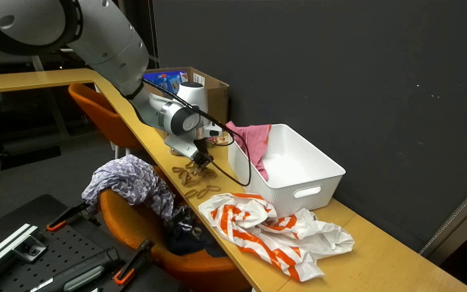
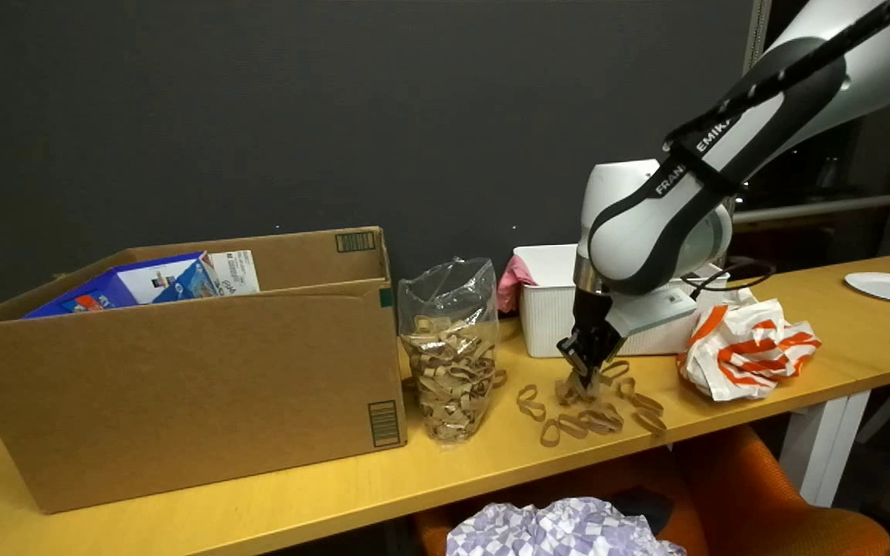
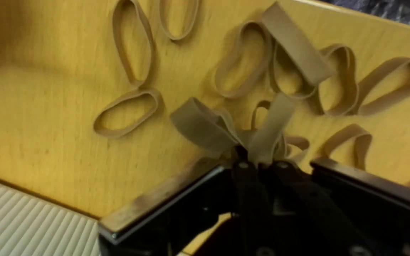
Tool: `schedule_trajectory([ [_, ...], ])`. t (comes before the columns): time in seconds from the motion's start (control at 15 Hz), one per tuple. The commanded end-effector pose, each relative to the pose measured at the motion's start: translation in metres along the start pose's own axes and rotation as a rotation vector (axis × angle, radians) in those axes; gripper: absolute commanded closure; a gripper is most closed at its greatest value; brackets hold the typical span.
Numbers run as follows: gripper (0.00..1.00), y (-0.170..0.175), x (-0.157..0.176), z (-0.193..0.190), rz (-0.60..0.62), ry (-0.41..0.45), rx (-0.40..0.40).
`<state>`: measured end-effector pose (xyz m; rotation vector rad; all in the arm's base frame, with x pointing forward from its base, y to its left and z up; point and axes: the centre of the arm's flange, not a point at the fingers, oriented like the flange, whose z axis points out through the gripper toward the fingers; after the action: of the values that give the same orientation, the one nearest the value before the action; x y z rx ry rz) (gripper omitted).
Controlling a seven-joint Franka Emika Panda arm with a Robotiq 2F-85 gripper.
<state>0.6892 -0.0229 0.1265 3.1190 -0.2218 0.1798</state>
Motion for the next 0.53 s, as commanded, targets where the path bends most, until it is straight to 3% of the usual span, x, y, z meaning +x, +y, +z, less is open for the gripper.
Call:
schedule_trajectory([
  [0.0, 0.98, -0.011, 0.013, -0.082, 0.044, -0.002, -0.014],
  [0.47, 0.98, -0.068, 0.037, -0.240, -0.009, 0.098, -0.071],
])
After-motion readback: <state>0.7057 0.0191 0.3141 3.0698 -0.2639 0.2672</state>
